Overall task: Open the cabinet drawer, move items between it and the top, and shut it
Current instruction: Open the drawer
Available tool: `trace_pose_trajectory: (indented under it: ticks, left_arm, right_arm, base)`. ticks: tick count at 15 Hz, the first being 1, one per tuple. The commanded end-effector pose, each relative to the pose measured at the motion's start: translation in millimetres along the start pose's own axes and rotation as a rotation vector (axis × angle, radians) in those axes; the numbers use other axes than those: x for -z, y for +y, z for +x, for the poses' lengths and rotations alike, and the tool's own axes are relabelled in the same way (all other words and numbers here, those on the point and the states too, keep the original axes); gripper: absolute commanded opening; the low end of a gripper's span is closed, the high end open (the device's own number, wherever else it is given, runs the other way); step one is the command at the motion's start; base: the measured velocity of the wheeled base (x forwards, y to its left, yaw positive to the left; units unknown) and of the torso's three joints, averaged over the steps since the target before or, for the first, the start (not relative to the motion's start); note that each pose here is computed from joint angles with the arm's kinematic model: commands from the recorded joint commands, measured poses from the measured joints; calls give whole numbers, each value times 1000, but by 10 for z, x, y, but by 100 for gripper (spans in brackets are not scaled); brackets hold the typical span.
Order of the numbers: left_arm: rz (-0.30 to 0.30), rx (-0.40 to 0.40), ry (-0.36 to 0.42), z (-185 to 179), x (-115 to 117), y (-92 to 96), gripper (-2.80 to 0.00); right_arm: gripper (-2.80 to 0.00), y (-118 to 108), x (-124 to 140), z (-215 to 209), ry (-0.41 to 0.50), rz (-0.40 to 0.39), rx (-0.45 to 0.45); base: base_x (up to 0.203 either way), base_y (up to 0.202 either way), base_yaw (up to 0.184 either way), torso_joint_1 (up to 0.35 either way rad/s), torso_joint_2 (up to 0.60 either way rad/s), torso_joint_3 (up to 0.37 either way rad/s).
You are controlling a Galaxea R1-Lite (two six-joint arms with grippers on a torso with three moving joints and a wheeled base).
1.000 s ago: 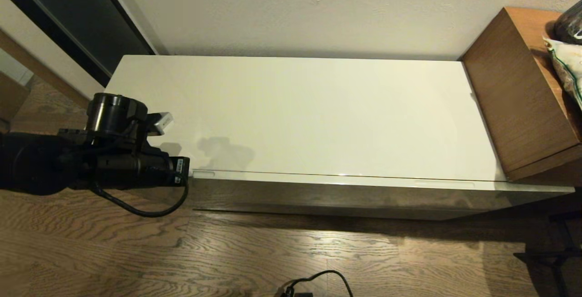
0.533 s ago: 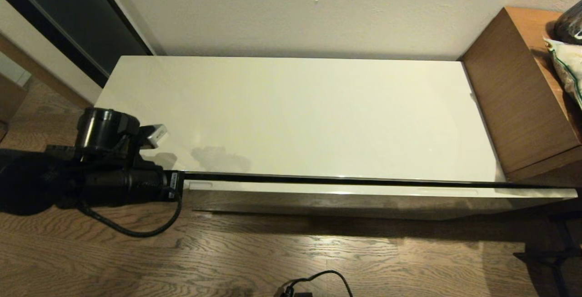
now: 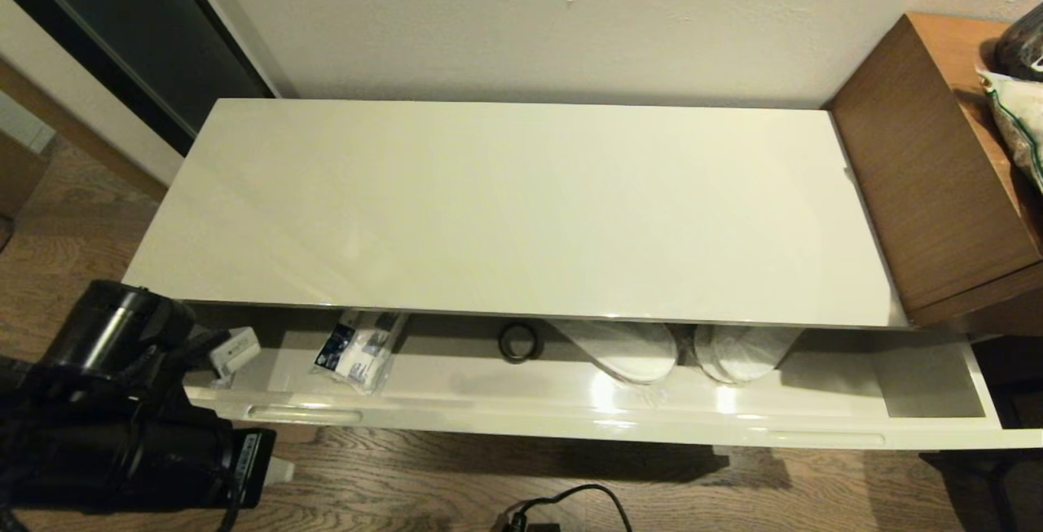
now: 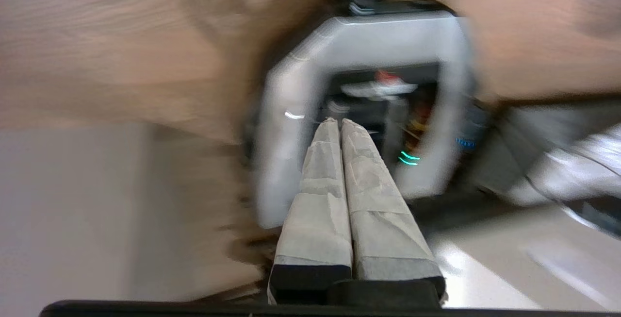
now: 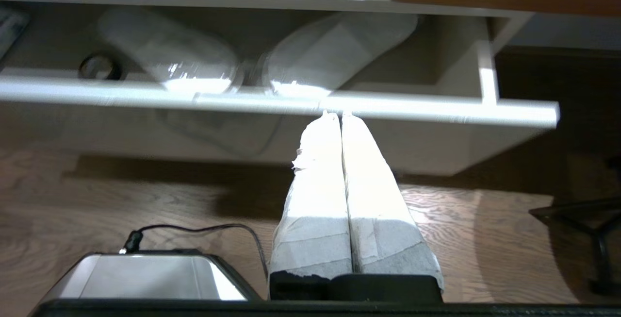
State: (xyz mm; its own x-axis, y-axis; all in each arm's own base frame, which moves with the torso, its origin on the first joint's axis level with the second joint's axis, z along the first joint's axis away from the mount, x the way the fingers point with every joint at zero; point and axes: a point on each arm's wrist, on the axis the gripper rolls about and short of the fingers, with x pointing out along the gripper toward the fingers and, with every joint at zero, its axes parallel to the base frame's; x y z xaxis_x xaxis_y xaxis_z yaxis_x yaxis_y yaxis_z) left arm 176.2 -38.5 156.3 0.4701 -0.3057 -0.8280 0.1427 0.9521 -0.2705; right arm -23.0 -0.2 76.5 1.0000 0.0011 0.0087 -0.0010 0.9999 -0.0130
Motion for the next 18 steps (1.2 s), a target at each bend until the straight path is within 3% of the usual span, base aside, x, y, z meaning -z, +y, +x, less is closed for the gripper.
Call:
trace_pose_trajectory:
  ticks: [1, 5, 7, 12, 16, 18]
  left_arm:
    - [-26, 66, -92, -287, 91, -62, -280]
    - [-66, 64, -74, -190, 49, -48, -280]
    - [-85, 54, -53, 35, -49, -12, -280]
    - [-127, 28, -99, 467, -250, 54, -280]
    - [-114, 27, -48, 420, -27, 60, -280]
    - [-123, 18, 23, 260, 159, 57, -280]
  right_arm:
    - [-280, 0, 0, 1, 1, -1, 0]
    - [-280, 0, 0, 1, 1, -1, 0]
    - [-280, 0, 0, 1, 1, -1, 0]
    - [-280, 0, 0, 1, 1, -1, 0]
    - [-280, 0, 0, 1, 1, -1, 0]
    - [-280, 0, 0, 1, 1, -1, 0]
  base:
    - [0, 0, 0, 0, 0, 0]
    - [0, 0, 0, 0, 0, 0]
    - [0, 0, 0, 0, 0, 0]
    - [0, 0, 0, 0, 0, 0]
    - [0, 0, 0, 0, 0, 0]
    - [0, 0, 0, 0, 0, 0]
